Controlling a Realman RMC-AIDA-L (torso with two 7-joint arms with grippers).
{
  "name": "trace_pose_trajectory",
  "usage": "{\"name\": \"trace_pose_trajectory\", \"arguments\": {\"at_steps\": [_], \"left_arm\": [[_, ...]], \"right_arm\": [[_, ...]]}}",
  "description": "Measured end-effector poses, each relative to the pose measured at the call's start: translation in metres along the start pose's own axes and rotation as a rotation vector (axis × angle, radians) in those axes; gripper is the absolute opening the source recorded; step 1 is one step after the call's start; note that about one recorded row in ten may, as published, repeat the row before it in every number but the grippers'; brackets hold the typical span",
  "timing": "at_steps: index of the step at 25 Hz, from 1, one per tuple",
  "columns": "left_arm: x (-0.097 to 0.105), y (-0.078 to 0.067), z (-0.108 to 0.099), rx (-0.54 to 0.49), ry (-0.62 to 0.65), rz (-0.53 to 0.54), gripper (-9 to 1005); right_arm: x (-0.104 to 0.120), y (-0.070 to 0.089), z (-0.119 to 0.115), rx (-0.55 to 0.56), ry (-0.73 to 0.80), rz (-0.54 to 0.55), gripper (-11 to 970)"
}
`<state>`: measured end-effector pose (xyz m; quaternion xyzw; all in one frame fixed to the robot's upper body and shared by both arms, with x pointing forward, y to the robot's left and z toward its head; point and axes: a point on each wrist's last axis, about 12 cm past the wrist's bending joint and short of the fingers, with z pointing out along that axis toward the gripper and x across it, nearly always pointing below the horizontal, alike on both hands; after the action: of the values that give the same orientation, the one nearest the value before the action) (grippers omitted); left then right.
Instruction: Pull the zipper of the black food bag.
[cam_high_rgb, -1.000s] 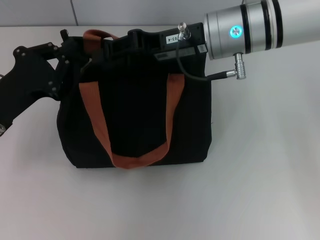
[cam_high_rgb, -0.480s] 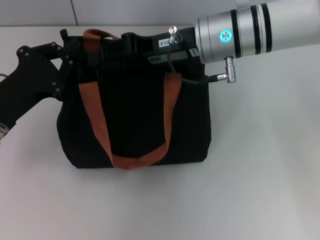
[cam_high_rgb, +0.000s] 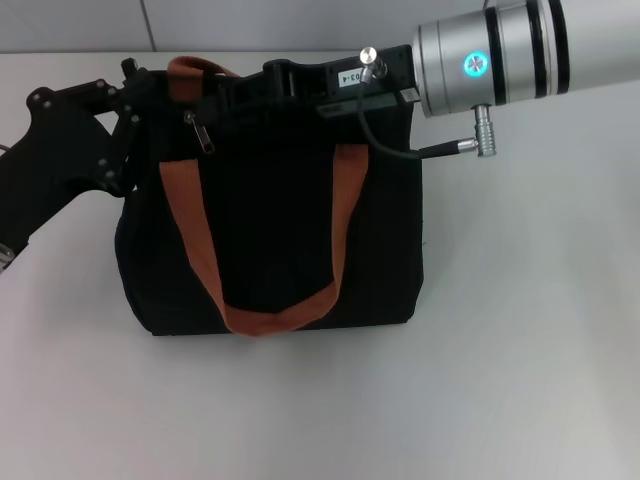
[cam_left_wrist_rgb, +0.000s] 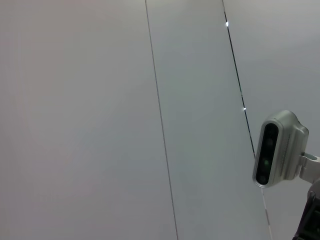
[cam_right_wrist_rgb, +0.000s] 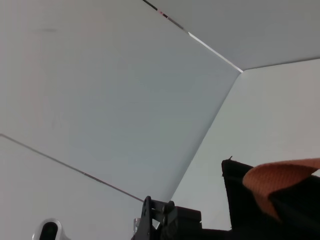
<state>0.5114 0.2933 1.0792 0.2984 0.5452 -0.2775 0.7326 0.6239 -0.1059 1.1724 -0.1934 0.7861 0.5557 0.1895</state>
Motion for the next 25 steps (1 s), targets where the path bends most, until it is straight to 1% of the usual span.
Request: {"name": "trace_pose_trajectory", "arguments": {"at_steps": [3,6,8,13,17,25], "left_arm": [[0.0,0.0,0.001,0.003,-0.003,-0.001,35],[-0.001,0.0,0.003,0.009,-0.006,-0.002,35],[-0.001,0.0,0.004,0.012,-0.006,-0.002,36],[-0.001,0.0,0.005,0.014,-0.007,-0.002,36],[-0.001,0.0,0.005,0.011,-0.009,-0.001,37],[-0.001,0.0,0.005,0.01,-0.011,0.0,39]], "right_arm": [[0.0,0.001,0.003,0.009,0.015,-0.017,337],[0.001,0.005,0.015,0.032,0.054,-0.05,334],[0.001,0.005,0.018,0.041,0.061,-0.06,333],[0.0,0.007,0.02,0.041,0.066,-0.068,329],[0.0,0.011,0.021,0.006,0.063,-0.069,325],[0.003,0.009,0.018,-0.001,0.057,-0.063,319]]}}
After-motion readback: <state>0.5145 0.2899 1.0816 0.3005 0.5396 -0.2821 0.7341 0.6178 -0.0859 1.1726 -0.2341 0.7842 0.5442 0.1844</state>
